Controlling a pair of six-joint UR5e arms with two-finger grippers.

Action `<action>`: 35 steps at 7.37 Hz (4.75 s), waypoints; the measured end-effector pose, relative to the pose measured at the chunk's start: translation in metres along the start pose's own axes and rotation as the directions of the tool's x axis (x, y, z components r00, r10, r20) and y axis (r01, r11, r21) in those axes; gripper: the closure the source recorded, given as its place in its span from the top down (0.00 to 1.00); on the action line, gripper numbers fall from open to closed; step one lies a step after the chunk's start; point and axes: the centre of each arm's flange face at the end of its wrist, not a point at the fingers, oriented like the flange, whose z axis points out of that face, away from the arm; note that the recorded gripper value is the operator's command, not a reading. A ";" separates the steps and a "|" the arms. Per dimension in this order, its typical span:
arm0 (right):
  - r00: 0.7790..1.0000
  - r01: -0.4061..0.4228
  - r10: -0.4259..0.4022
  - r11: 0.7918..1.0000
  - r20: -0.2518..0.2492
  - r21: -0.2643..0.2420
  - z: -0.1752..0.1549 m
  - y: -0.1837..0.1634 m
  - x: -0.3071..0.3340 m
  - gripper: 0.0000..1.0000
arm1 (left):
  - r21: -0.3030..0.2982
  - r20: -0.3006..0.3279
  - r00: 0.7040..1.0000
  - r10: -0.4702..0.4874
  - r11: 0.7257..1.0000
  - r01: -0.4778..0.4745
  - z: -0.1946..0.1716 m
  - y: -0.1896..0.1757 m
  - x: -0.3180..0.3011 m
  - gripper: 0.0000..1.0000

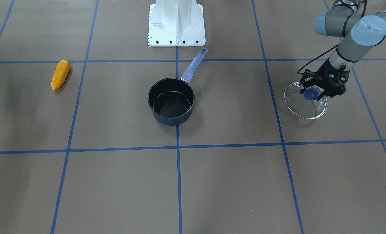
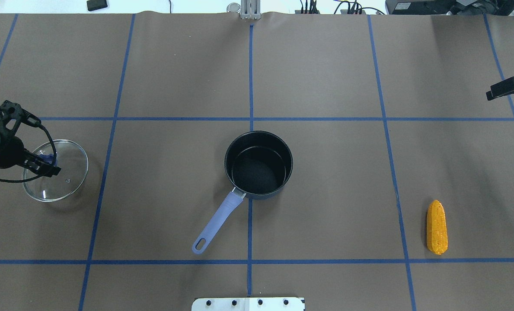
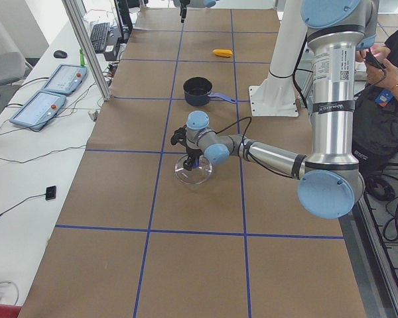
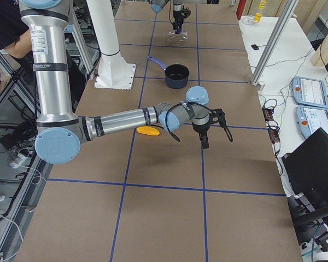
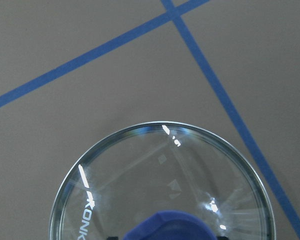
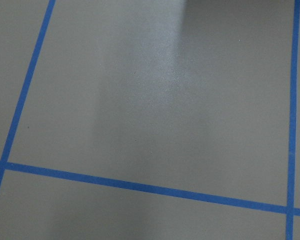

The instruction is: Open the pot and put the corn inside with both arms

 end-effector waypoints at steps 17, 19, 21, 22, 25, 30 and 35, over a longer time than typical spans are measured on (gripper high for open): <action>0.977 -0.198 0.201 0.979 -0.072 0.039 0.002 0.164 -0.187 1.00 | -0.044 0.106 0.994 0.025 0.999 -0.020 -0.204 0.075 -0.262 0.98; 0.970 -0.203 0.213 0.974 -0.115 0.096 0.022 0.229 -0.212 0.99 | -0.034 0.107 0.994 0.036 0.999 -0.032 -0.203 0.079 -0.261 0.98; 0.968 -0.202 0.219 0.969 -0.124 0.141 0.043 0.278 -0.229 0.93 | -0.031 0.107 0.994 0.039 0.999 -0.035 -0.203 0.079 -0.260 0.98; 0.965 -0.204 0.225 0.966 -0.131 0.159 0.054 0.295 -0.234 0.86 | -0.029 0.107 0.993 0.041 0.999 -0.038 -0.203 0.079 -0.260 0.98; 0.965 -0.196 0.224 0.961 -0.135 0.196 0.082 0.329 -0.236 0.43 | -0.015 0.114 0.992 0.057 0.998 -0.056 -0.203 0.078 -0.259 0.98; 0.967 -0.187 0.218 0.960 -0.132 0.209 0.081 0.324 -0.234 0.00 | -0.013 0.115 0.991 0.062 0.998 -0.061 -0.204 0.080 -0.258 0.98; 0.985 -0.155 0.165 0.976 -0.053 0.156 0.034 0.208 -0.222 0.00 | -0.010 0.046 0.999 0.021 1.000 -0.020 -0.197 0.096 -0.252 0.98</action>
